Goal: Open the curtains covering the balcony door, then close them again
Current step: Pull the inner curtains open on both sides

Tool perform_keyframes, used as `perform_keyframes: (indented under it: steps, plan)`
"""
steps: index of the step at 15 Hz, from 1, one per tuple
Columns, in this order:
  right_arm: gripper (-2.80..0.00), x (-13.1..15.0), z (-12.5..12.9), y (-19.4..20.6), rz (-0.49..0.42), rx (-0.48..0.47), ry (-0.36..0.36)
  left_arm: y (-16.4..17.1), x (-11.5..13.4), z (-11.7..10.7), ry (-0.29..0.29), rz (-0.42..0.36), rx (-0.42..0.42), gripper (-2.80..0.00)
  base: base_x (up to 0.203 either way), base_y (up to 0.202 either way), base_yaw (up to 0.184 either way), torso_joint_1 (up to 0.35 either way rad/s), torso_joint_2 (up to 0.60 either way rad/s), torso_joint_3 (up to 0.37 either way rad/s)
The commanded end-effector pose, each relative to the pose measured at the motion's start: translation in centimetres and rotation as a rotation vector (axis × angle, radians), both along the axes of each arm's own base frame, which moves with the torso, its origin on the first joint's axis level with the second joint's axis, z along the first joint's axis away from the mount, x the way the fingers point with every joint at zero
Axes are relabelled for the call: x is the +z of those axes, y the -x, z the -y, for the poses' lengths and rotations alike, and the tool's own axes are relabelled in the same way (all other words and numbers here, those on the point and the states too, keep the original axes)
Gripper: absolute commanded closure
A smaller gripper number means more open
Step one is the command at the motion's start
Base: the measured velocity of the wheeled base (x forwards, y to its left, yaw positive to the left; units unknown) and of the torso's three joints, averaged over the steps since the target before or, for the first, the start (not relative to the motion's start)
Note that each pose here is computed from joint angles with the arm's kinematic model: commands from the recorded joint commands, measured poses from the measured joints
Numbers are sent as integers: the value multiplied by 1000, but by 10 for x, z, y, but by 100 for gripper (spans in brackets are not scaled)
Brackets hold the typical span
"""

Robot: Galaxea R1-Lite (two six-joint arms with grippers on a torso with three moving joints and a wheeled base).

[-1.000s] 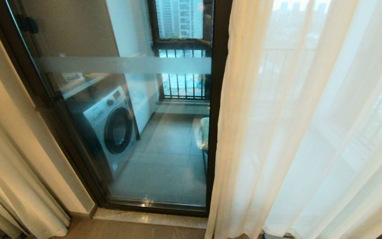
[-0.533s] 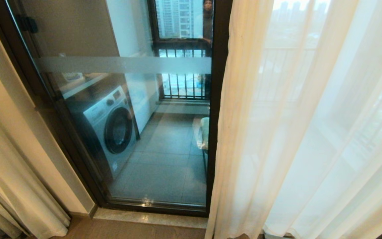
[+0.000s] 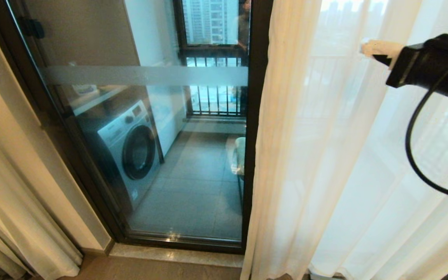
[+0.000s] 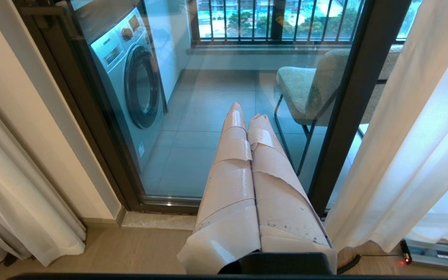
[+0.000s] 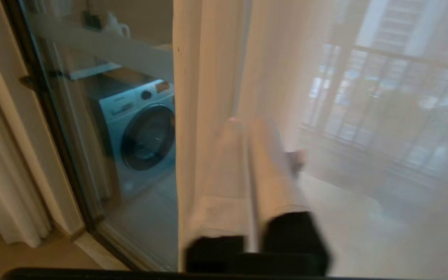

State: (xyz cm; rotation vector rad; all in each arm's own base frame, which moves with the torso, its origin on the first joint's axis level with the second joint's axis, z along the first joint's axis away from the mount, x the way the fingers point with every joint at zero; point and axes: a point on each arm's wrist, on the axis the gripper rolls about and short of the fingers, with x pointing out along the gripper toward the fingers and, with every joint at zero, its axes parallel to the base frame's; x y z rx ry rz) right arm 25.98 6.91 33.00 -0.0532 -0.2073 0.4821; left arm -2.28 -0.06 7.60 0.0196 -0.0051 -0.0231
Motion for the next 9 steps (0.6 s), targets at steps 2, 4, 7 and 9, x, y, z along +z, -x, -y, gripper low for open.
perform_keyframes:
  steps: [2, 4, 7, 9]
  plan:
    - [-280, -21, -27, -49, -35, 52, -15, 0, 0, 0, 0, 1, 0, 0, 0, 0, 0, 0, 0, 0]
    - [-280, -26, -41, -57, -18, 86, -22, 0, 0, 0, 1, 1, 0, 0, 0, 0, 0, 0, 0, 0]
    - [-280, -34, -60, -65, 20, 130, -33, 0, 0, 0, 0, 1, 0, 0, 0, 0, 0, 0, 0, 0]
    - [-280, -37, -75, -71, 53, 162, -55, 0, 0, 0, 1, 1, 0, 0, 0, 0, 0, 0, 0, 0]
